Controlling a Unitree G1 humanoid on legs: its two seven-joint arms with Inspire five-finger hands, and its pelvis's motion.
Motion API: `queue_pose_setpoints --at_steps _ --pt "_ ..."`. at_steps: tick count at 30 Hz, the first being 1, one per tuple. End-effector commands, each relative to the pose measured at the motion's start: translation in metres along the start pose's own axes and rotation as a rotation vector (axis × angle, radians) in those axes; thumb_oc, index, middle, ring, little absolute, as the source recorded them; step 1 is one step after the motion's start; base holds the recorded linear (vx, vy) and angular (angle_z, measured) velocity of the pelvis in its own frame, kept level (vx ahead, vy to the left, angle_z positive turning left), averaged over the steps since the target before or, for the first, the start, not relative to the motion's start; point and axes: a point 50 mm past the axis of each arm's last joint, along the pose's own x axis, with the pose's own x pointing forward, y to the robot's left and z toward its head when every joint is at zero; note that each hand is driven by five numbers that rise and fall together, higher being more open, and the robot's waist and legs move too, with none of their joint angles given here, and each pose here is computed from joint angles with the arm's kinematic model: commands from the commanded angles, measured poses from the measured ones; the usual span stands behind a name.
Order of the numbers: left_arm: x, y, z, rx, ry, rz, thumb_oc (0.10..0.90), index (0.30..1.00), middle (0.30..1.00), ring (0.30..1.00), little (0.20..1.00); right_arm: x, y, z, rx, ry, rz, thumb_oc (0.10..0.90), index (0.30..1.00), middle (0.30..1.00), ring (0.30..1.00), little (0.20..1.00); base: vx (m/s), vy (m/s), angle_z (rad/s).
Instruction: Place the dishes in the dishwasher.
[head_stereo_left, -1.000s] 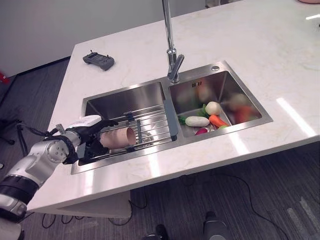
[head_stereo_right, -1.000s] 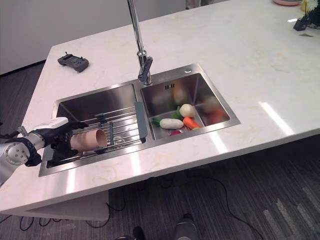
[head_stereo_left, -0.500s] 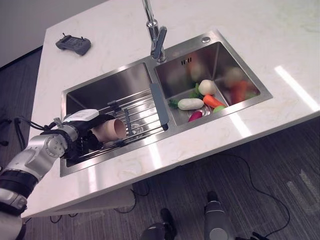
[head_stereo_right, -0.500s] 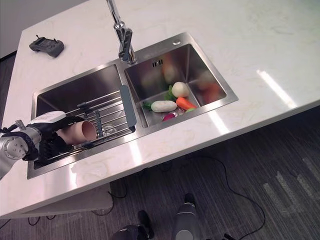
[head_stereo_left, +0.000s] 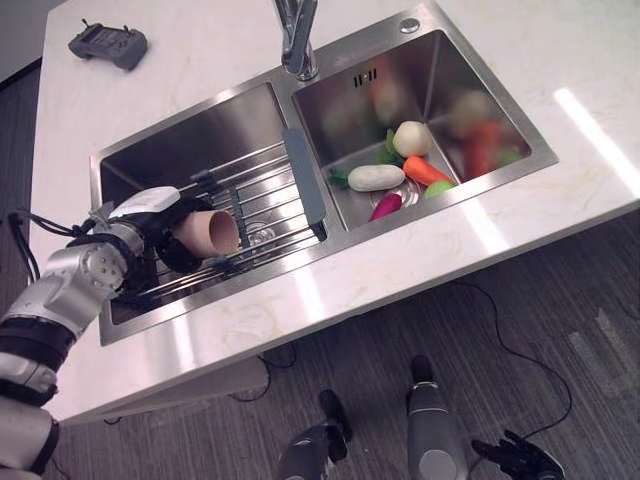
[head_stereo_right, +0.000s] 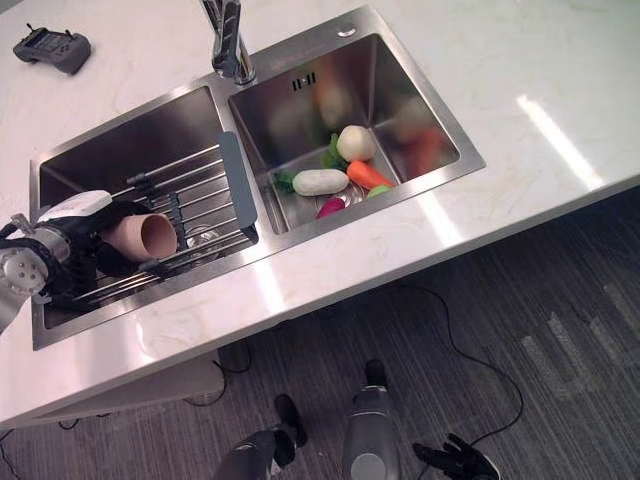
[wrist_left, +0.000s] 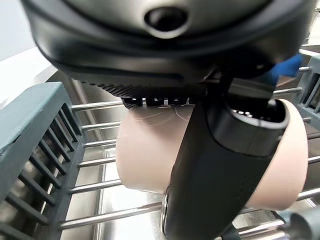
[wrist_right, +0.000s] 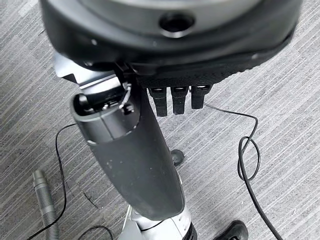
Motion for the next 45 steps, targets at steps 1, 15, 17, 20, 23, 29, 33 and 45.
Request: queue_pose_setpoints --at_steps 1,15,17,20,23,29,33,45 --pt "-0.002 0.036 -0.004 -0.003 0.027 0.127 0.408 0.312 0.312 0.312 0.312 -0.003 -0.001 -0.002 -0.034 -0.012 0.019 0.8 0.9 0.9 0.9 0.9 -0.08 -0.047 -0.01" --pt "-0.009 0.035 0.011 -0.384 -0.197 0.264 0.4 0.3 0.3 0.3 0.3 -0.006 0.007 -0.025 0.03 0.027 0.025 0.8 0.9 0.9 0.9 0.9 -0.01 -0.023 0.0" --pt "-0.015 0.032 0.01 -0.396 -0.228 0.337 0.4 0.3 0.3 0.3 0.3 -0.009 0.008 -0.037 0.04 0.052 0.019 0.8 0.9 0.9 0.9 0.9 0.1 -0.082 0.05" --pt "-0.021 0.035 0.008 -0.444 -0.255 0.436 0.4 0.3 0.3 0.3 0.3 -0.011 0.009 -0.044 0.037 0.067 0.017 0.8 0.9 0.9 0.9 0.9 0.08 -0.06 0.05" --pt "-0.031 0.042 0.016 -0.543 -0.327 0.595 0.4 0.3 0.3 0.3 0.3 -0.013 0.016 -0.056 0.049 0.098 0.014 0.8 0.9 0.9 0.9 0.9 0.09 -0.066 0.04" --pt "-0.047 0.035 0.032 -0.669 -0.41 0.842 0.4 0.3 0.3 0.3 0.3 -0.014 0.031 -0.071 0.109 0.145 -0.001 0.8 0.9 0.9 0.9 0.9 0.01 -0.061 0.12" --pt "-0.055 0.033 0.039 -0.695 -0.443 0.982 0.4 0.3 0.3 0.3 0.3 -0.016 0.034 -0.08 0.138 0.183 -0.02 0.8 0.9 0.9 0.9 0.9 0.02 -0.046 0.21" --pt "-0.098 0.009 0.043 -0.812 -0.476 1.201 0.4 0.3 0.3 0.3 0.3 -0.023 0.043 -0.103 0.036 0.29 0.016 0.8 0.9 0.9 0.9 0.9 0.03 -0.079 0.14"
